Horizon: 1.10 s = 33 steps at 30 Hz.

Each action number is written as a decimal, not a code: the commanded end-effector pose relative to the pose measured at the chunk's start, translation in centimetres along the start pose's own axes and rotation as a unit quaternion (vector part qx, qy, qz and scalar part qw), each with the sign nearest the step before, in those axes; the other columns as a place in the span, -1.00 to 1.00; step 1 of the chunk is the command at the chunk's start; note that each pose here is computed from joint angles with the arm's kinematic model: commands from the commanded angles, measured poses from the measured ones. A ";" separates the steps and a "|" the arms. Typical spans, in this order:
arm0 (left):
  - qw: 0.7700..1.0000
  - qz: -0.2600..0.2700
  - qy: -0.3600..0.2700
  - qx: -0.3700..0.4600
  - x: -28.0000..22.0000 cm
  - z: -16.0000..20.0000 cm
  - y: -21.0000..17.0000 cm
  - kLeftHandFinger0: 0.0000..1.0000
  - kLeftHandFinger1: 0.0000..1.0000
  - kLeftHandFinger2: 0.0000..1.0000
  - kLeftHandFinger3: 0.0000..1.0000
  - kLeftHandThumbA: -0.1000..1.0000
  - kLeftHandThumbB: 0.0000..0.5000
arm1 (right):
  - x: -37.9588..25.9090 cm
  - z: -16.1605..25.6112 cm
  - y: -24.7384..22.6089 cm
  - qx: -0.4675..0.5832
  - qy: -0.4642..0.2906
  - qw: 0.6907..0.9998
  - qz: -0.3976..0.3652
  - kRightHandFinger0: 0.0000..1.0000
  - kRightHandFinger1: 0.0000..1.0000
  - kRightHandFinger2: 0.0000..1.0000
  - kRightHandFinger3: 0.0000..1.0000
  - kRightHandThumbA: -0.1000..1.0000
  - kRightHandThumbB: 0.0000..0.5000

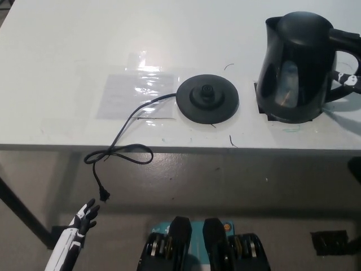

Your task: A kettle and its base are kept separately on the desk infront of the robot and the robot uses its right hand to lift the kettle by its handle and places it on its base to align it correctly.

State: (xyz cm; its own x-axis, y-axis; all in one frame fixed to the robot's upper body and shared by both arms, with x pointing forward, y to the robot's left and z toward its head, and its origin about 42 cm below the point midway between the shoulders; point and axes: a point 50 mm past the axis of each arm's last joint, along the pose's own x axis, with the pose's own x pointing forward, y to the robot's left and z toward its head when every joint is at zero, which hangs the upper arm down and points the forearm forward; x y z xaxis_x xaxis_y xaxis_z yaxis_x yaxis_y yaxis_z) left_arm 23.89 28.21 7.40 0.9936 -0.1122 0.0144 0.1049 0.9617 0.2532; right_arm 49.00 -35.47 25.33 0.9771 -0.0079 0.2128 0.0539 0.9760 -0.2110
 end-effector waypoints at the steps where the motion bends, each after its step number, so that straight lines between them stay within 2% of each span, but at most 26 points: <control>1: 1.000 -0.005 -0.027 -0.002 0.0 0.3 0.4 1.00 1.00 1.00 1.00 1.00 0.23 | 2.5 2.2 -1.7 -0.055 -0.023 0.998 -0.008 1.00 1.00 1.00 1.00 1.00 0.58; 2: 1.000 -0.005 -0.025 0.001 -0.1 0.3 0.4 1.00 1.00 1.00 1.00 1.00 0.27 | 2.5 2.0 -1.9 -0.058 -0.017 0.998 -0.011 1.00 1.00 1.00 1.00 1.00 0.70; 3: 1.000 -0.005 -0.024 0.000 -0.1 0.3 0.4 1.00 1.00 1.00 1.00 1.00 0.28 | 2.7 1.8 -2.0 -0.058 -0.010 0.998 -0.013 1.00 1.00 1.00 1.00 1.00 0.60; 9: 1.000 -0.004 -0.024 -0.005 -0.3 0.3 0.6 1.00 1.00 1.00 1.00 1.00 0.30 | 3.0 1.5 -2.7 -0.047 0.000 0.999 -0.018 1.00 1.00 1.00 1.00 1.00 0.77; 11: 1.000 -0.004 -0.024 -0.004 -0.2 0.4 0.6 1.00 1.00 1.00 1.00 1.00 0.32 | 3.1 1.6 -2.8 -0.050 -0.004 0.999 -0.019 1.00 1.00 1.00 1.00 1.00 0.91; 14: 1.000 -0.006 -0.026 -0.002 -0.3 0.5 0.7 1.00 1.00 1.00 1.00 1.00 0.27 | 3.4 1.8 -2.9 -0.048 -0.014 0.999 -0.021 1.00 1.00 1.00 1.00 1.00 0.84; 17: 1.000 -0.007 -0.029 -0.007 -0.2 0.4 0.7 1.00 1.00 1.00 1.00 1.00 0.24 | 3.5 2.5 -3.0 -0.034 -0.030 0.999 -0.031 1.00 1.00 1.00 1.00 1.00 0.61; 19: 0.999 -0.008 -0.031 -0.007 -0.1 0.5 0.8 1.00 1.00 1.00 1.00 1.00 0.24 | 3.6 2.6 -3.0 -0.033 -0.031 0.998 -0.033 1.00 1.00 1.00 1.00 1.00 0.62; 21: 0.999 -0.009 -0.032 -0.003 -0.1 0.4 0.9 1.00 1.00 1.00 1.00 1.00 0.30 | 3.6 3.2 -2.8 -0.005 -0.044 0.998 -0.037 1.00 1.00 1.00 1.00 1.00 -0.09; 22: 0.999 -0.010 -0.031 -0.002 -0.1 0.4 0.9 1.00 1.00 1.00 1.00 1.00 0.32 | 3.7 3.5 -2.8 0.014 -0.052 0.998 -0.037 1.00 1.00 1.00 1.00 1.00 -0.30; 23: 0.999 -0.010 -0.030 0.000 -0.1 0.4 0.8 1.00 1.00 1.00 1.00 1.00 0.35 | 3.7 3.8 -2.7 0.028 -0.057 0.997 -0.035 1.00 1.00 1.00 1.00 1.00 -0.14; 25: 0.999 -0.010 -0.030 0.006 -0.1 0.4 0.8 1.00 1.00 1.00 1.00 1.00 0.37 | 3.8 4.4 -2.7 0.050 -0.065 0.996 -0.031 1.00 1.00 1.00 1.00 1.00 0.05; 27: 1.000 -0.011 -0.026 0.004 -0.1 0.4 0.8 1.00 1.00 1.00 1.00 1.00 0.41 | 3.7 5.2 -2.6 0.063 -0.072 0.995 -0.030 1.00 1.00 1.00 1.00 1.00 0.08; 31: 1.000 -0.013 -0.023 0.006 -0.2 0.6 0.9 1.00 1.00 1.00 1.00 1.00 0.46 | 3.9 6.6 -2.3 0.069 -0.088 0.993 -0.024 1.00 1.00 1.00 1.00 1.00 -0.07; 33: 1.000 -0.013 -0.021 0.003 -0.2 0.6 0.8 1.00 1.00 1.00 1.00 1.00 0.47 | 4.0 6.8 -2.3 0.067 -0.089 0.993 -0.024 1.00 1.00 1.00 1.00 1.00 -0.01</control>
State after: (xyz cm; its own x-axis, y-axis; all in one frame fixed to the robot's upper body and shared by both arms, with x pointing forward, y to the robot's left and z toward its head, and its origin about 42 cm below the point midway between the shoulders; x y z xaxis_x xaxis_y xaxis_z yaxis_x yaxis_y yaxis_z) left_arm 23.85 28.51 7.52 0.9930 -0.1143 0.0313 0.1033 0.9643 0.2439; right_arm 50.63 -36.80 28.21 0.9587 -0.0542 0.2792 0.0892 0.9895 -0.1141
